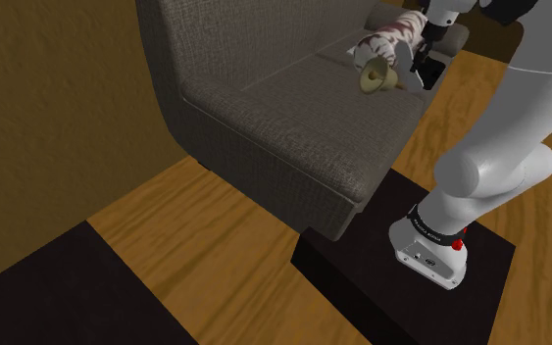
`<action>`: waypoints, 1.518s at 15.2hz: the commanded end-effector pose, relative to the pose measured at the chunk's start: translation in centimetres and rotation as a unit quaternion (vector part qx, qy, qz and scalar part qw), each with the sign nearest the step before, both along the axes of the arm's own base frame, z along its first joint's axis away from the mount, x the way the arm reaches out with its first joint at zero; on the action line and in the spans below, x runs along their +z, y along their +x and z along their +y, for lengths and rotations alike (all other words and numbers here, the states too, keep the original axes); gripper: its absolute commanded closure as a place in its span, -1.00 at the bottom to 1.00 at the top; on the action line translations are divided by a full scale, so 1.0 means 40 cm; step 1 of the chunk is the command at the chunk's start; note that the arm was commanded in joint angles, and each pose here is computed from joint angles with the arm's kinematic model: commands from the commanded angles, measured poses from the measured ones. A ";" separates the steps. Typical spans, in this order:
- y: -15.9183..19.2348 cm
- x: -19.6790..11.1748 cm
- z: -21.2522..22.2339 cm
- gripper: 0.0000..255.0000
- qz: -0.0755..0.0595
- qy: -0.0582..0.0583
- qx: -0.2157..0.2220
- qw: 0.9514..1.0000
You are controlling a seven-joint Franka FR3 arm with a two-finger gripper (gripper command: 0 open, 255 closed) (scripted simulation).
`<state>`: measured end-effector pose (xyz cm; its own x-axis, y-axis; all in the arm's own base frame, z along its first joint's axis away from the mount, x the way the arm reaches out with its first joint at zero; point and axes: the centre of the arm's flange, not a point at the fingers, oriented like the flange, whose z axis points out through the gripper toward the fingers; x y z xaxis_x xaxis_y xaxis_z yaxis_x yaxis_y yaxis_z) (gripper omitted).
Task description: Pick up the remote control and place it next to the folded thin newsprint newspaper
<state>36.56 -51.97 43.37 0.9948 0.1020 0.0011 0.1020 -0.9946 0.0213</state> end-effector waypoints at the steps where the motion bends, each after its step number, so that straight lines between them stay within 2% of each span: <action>1: -0.042 0.001 -0.070 1.00 0.001 0.000 0.000 1.000; 18: -0.042 -0.221 -0.070 1.00 0.001 0.000 0.000 1.000; 23: -0.042 -0.221 -0.070 1.00 0.001 0.000 0.000 1.000</action>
<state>35.36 -54.76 36.25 0.9941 0.1067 0.0213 0.1057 -0.9934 0.0448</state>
